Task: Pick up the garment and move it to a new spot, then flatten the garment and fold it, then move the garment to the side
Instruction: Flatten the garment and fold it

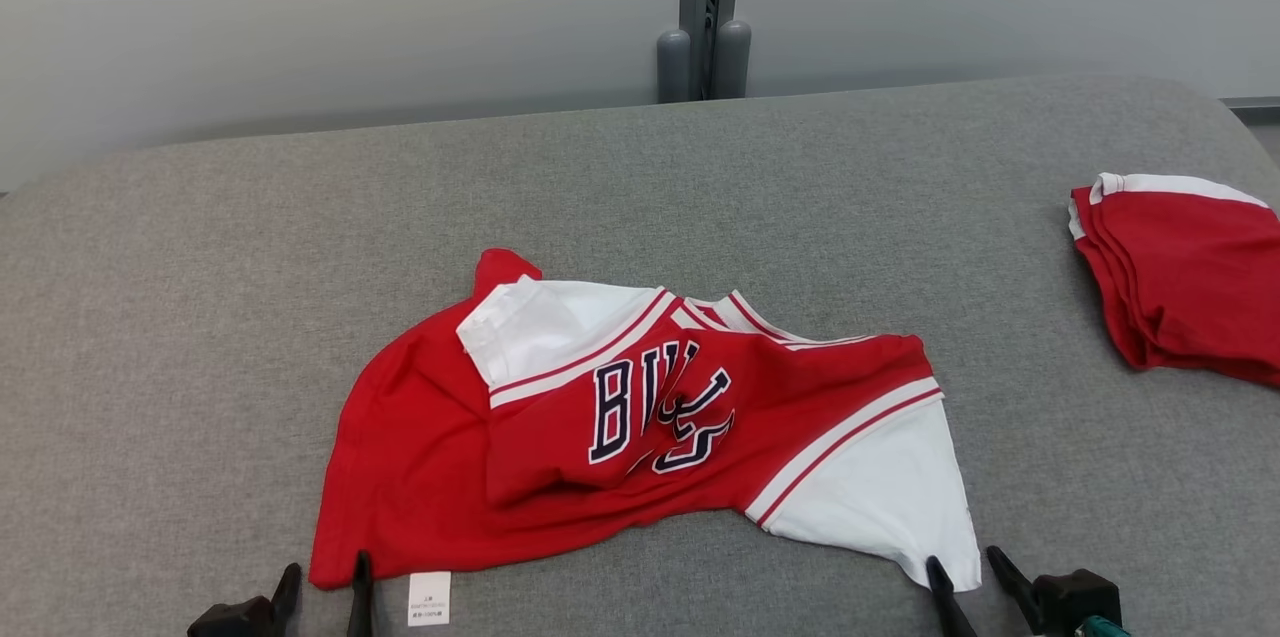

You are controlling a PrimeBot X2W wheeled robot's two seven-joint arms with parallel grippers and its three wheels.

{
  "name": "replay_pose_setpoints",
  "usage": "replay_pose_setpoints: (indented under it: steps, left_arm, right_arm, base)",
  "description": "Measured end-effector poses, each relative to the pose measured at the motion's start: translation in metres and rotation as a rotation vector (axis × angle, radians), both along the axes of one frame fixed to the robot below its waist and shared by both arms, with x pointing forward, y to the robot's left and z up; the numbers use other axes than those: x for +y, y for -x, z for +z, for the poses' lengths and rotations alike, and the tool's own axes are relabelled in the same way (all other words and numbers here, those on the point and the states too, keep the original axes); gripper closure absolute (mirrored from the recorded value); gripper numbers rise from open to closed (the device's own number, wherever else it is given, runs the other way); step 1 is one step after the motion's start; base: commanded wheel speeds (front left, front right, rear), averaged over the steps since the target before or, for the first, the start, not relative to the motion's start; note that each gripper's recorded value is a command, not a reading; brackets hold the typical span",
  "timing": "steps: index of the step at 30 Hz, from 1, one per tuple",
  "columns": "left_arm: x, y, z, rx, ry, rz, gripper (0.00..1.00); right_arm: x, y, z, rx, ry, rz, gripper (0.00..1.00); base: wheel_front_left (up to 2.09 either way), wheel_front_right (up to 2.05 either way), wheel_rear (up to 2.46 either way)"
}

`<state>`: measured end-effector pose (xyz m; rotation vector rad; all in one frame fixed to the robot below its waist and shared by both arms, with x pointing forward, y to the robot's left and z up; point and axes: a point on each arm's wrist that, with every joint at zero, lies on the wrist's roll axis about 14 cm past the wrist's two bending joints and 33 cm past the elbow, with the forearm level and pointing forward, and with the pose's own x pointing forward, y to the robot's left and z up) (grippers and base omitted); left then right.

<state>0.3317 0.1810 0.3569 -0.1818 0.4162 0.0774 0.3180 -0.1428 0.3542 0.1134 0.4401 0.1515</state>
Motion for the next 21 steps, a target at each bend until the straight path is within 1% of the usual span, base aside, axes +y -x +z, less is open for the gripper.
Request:
replay_pose_setpoints:
  steps: [2, 3, 4, 5, 6, 7, 8, 9, 10, 11, 12, 13, 18, 21]
  left_arm:
    - [0.000, 0.001, -0.002, 0.009, 0.000, 0.001, 0.00]
    - [0.000, 0.001, -0.004, 0.013, 0.000, 0.001, 0.00]
    - [0.000, 0.002, -0.005, 0.018, 0.000, 0.000, 0.00]
    - [0.000, 0.002, -0.006, 0.024, 0.001, 0.001, 0.00]
    - [0.000, 0.003, -0.007, 0.028, 0.006, 0.002, 0.00]
    - [0.000, 0.003, -0.008, 0.030, 0.008, 0.001, 0.00]
    - [-0.001, 0.003, -0.009, 0.033, 0.011, -0.001, 0.00]
    - [-0.002, 0.002, -0.010, 0.036, 0.015, -0.004, 0.00]
    - [-0.004, 0.002, -0.011, 0.038, 0.021, -0.012, 0.00]
    - [-0.004, 0.001, -0.011, 0.039, 0.022, -0.016, 0.20]
    - [-0.004, 0.001, -0.011, 0.038, 0.022, -0.015, 0.53]
    - [-0.004, 0.002, -0.011, 0.038, 0.024, -0.017, 1.00]
    - [-0.011, 0.003, -0.012, 0.041, 0.049, -0.044, 1.00]
    - [-0.012, 0.002, -0.006, 0.021, 0.061, -0.048, 1.00]
  right_arm:
    - [0.002, -0.002, 0.000, 0.000, -0.001, 0.006, 0.13]
    - [0.002, -0.002, 0.000, -0.001, -0.002, 0.008, 0.16]
    - [0.003, -0.004, 0.001, -0.002, -0.002, 0.010, 0.23]
    - [0.004, -0.005, 0.001, -0.004, -0.002, 0.016, 0.34]
    - [0.006, -0.006, 0.001, -0.003, -0.001, 0.022, 0.55]
    - [0.006, -0.006, 0.001, -0.001, -0.001, 0.024, 0.70]
    - [0.008, -0.007, 0.000, 0.000, -0.002, 0.028, 0.87]
    - [0.009, -0.007, 0.000, 0.000, -0.003, 0.030, 1.00]
    - [0.009, -0.008, 0.000, 0.001, -0.004, 0.032, 1.00]
    - [0.009, -0.009, 0.000, 0.001, -0.004, 0.031, 1.00]
    - [0.008, -0.009, 0.000, 0.000, -0.004, 0.028, 1.00]
    - [0.008, -0.009, 0.001, -0.001, -0.005, 0.026, 1.00]
    - [0.004, -0.015, 0.011, -0.038, -0.010, 0.005, 1.00]
    - [-0.002, -0.023, 0.024, -0.083, -0.026, -0.024, 1.00]
  base:
    - [0.00, 0.00, 0.00]
    - [0.00, 0.00, 0.00]
    - [0.00, 0.00, 0.00]
    - [0.00, 0.00, 0.00]
    - [0.00, 0.00, 0.00]
    - [0.00, 0.00, 0.00]
    - [0.00, 0.00, 0.00]
    - [0.00, 0.00, 0.00]
    - [0.00, 0.00, 0.00]
    - [0.00, 0.00, 0.00]
    - [0.00, 0.00, 0.00]
    - [0.00, 0.00, 0.00]
    - [0.00, 0.00, 0.00]
    - [0.00, 0.00, 0.00]
